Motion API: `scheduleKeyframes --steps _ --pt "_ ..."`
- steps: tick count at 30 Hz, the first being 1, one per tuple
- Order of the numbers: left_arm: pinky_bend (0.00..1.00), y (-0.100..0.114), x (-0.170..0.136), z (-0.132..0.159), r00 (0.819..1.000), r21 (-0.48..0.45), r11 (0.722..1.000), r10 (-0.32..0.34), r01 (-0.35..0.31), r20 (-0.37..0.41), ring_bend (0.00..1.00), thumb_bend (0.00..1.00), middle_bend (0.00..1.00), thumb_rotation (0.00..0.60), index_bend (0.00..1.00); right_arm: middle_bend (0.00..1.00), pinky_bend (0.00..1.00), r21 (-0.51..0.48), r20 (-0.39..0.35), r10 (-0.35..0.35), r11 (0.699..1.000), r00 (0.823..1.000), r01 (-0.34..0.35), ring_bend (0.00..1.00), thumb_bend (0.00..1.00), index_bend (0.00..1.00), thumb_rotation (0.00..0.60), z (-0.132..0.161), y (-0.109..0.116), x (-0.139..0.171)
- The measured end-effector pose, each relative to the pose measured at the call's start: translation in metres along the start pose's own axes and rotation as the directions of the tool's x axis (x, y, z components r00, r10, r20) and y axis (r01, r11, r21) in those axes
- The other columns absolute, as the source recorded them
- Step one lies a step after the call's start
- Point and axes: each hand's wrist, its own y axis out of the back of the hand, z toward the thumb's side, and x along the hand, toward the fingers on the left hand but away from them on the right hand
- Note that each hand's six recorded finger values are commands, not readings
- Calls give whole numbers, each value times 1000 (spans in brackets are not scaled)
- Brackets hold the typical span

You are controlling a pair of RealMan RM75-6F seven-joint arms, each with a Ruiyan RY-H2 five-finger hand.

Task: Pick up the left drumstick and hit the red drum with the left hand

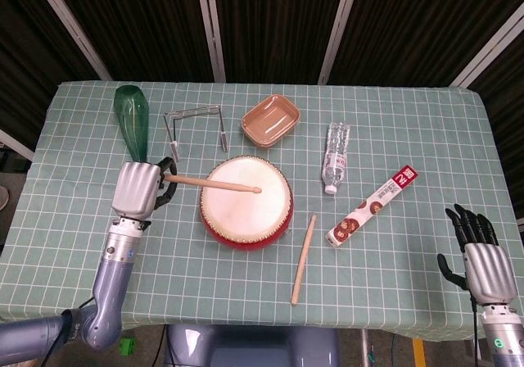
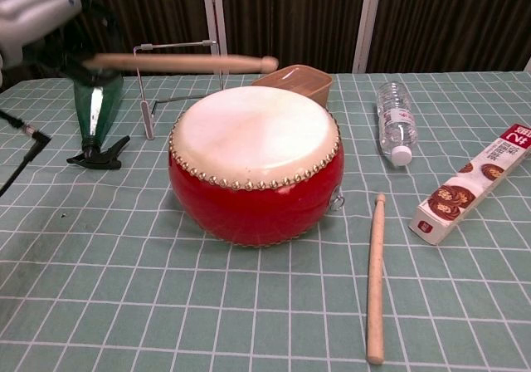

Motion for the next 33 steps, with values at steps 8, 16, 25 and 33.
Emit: scheduleKeyframes --steps 8,16,25,33 --pt "976 -67 -25 -58 884 164 890 -370 426 -287 1000 444 1000 600 728 0 36 -11 3 5 1000 1000 -4 0 437 0 600 0 1 1" --pt "972 -53 -36 -70 870 80 899 -389 430 -302 1000 441 1000 600 720 0 36 -8 7 4 1000 1000 -4 0 436 0 600 0 1 1" --pt "892 13 -52 -60 979 59 979 -188 193 -81 909 424 947 600 677 0 36 -7 9 5 1000 1000 -5 0 436 0 600 0 1 0" --pt "853 -3 -91 -94 968 103 963 -241 248 -76 864 424 913 600 648 0 36 -5 14 8 1000 1000 -8 0 437 0 600 -1 0 0"
